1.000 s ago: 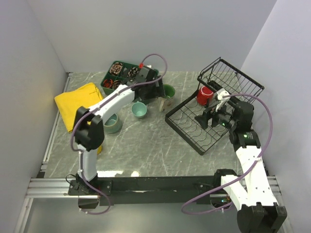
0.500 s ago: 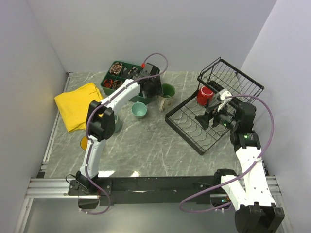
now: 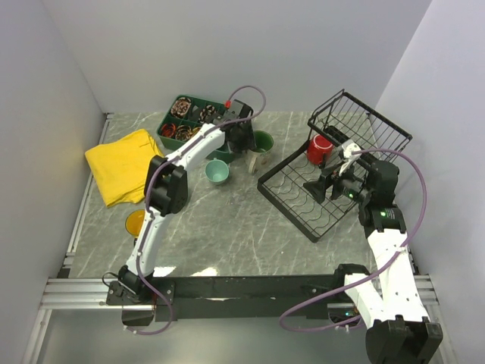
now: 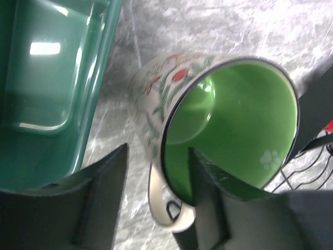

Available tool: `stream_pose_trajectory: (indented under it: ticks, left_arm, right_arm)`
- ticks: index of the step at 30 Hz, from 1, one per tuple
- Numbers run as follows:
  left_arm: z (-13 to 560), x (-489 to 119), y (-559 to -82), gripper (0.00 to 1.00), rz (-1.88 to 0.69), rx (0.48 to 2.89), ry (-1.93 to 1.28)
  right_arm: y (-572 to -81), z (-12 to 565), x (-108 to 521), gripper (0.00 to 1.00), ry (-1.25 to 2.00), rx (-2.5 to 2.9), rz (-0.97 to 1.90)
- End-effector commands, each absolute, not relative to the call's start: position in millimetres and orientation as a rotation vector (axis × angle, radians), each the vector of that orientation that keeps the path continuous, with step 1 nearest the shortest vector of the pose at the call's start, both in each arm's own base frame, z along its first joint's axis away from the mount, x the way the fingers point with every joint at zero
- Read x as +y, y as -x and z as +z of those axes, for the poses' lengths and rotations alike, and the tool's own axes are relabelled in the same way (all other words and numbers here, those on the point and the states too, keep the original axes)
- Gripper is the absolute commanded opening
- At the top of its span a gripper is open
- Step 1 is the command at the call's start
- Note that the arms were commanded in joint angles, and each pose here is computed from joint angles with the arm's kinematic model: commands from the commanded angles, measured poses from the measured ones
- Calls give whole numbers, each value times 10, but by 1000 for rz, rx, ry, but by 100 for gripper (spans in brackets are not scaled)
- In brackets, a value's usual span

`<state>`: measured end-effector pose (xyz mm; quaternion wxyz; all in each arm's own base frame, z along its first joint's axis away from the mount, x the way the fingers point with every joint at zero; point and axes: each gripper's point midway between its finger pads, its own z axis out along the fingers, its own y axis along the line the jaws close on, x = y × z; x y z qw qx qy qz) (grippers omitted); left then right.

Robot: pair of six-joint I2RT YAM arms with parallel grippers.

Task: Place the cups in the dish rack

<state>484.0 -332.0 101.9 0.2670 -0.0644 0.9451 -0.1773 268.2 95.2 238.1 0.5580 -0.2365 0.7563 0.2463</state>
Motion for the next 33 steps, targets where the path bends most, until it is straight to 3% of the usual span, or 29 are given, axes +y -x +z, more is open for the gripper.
stream_pose_trajectory:
  ticks: [1, 5, 10, 20, 27, 33]
  left_arm:
    - [1087, -3317, -4912, 50, -455, 2522, 148]
    - [1147, -3286, -4934, 34, -439, 2504, 115]
    - [1411, -3303, -4938, 2, -482, 2437, 84]
    - [2182, -3363, -5022, 1, -736, 2255, 92]
    - [3162, -3117, -4960, 1, -1043, 2018, 185]
    - [3917, -2875, -4690, 1, -1289, 1775, 275]
  right_arm:
    - [-2691, 2436, 950, 87, 567, 1749, 578]
    - [-2688, 2430, 948, 87, 567, 1751, 579]
    - [-2688, 2425, 946, 87, 565, 1753, 581]
    - [-2675, 2413, 951, 87, 571, 1759, 590]
    - [-2584, 2437, 1135, 88, 667, 1763, 743]
    - [-2556, 2600, 1336, 95, 727, 1760, 917]
